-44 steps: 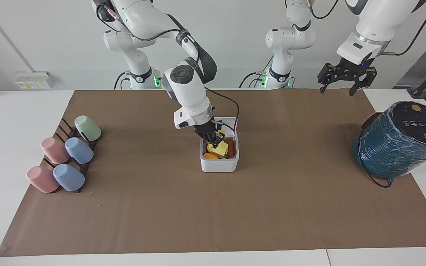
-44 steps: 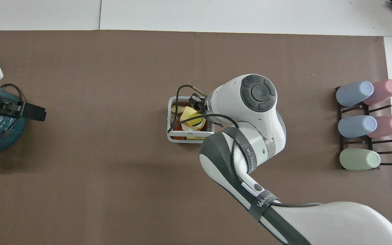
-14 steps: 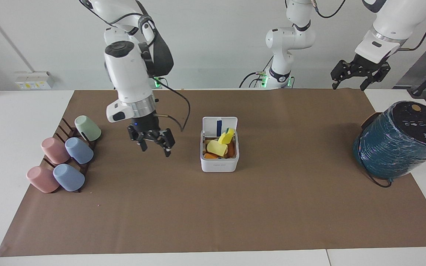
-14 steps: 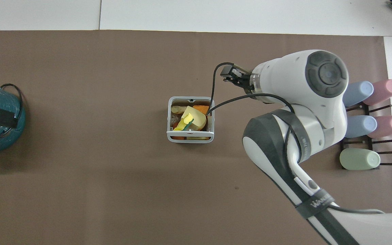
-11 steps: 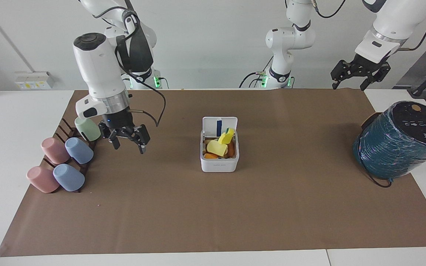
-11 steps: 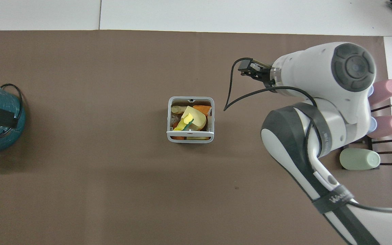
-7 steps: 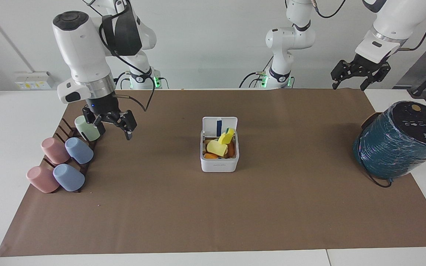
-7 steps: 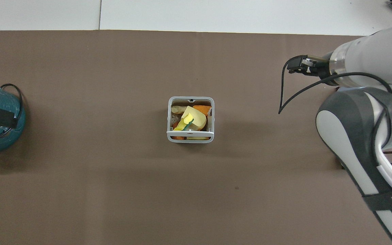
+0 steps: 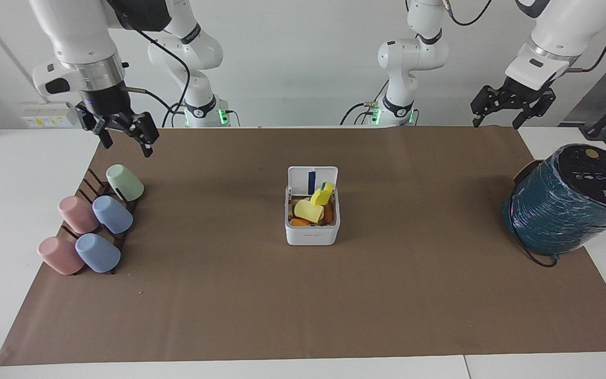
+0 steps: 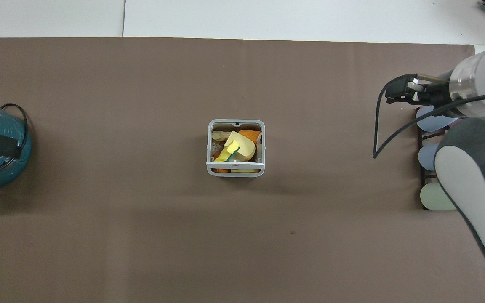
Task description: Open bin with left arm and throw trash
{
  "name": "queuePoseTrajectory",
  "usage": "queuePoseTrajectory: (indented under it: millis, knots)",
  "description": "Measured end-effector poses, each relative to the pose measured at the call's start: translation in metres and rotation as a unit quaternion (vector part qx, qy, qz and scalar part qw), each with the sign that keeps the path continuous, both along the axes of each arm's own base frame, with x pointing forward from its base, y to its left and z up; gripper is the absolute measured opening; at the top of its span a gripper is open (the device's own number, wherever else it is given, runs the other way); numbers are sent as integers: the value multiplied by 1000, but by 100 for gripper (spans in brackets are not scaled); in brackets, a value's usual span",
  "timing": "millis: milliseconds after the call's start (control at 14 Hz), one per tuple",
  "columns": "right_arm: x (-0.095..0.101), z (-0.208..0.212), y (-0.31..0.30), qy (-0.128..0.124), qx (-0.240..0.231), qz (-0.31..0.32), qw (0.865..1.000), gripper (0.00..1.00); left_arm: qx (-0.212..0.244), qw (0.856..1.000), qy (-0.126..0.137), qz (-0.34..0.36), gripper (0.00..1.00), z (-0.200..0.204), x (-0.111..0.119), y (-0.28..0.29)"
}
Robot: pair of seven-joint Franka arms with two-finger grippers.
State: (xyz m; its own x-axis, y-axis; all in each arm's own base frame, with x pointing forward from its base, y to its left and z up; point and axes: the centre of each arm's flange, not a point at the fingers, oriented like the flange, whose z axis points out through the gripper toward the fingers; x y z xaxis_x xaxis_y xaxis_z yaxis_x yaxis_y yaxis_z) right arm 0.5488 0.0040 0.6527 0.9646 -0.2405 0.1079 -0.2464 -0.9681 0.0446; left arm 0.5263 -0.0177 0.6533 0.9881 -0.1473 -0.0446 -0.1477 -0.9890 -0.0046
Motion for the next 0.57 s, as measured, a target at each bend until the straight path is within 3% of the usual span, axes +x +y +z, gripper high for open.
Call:
queuePoseTrajectory:
  millis: [214, 571]
  knots:
    - [-15, 7, -11, 22, -1, 21, 1000, 100, 0, 1000, 0, 0, 100, 0, 0, 0]
    - [-12, -15, -12, 44, 14, 49, 998, 100, 0, 1000, 0, 0, 100, 0, 0, 0]
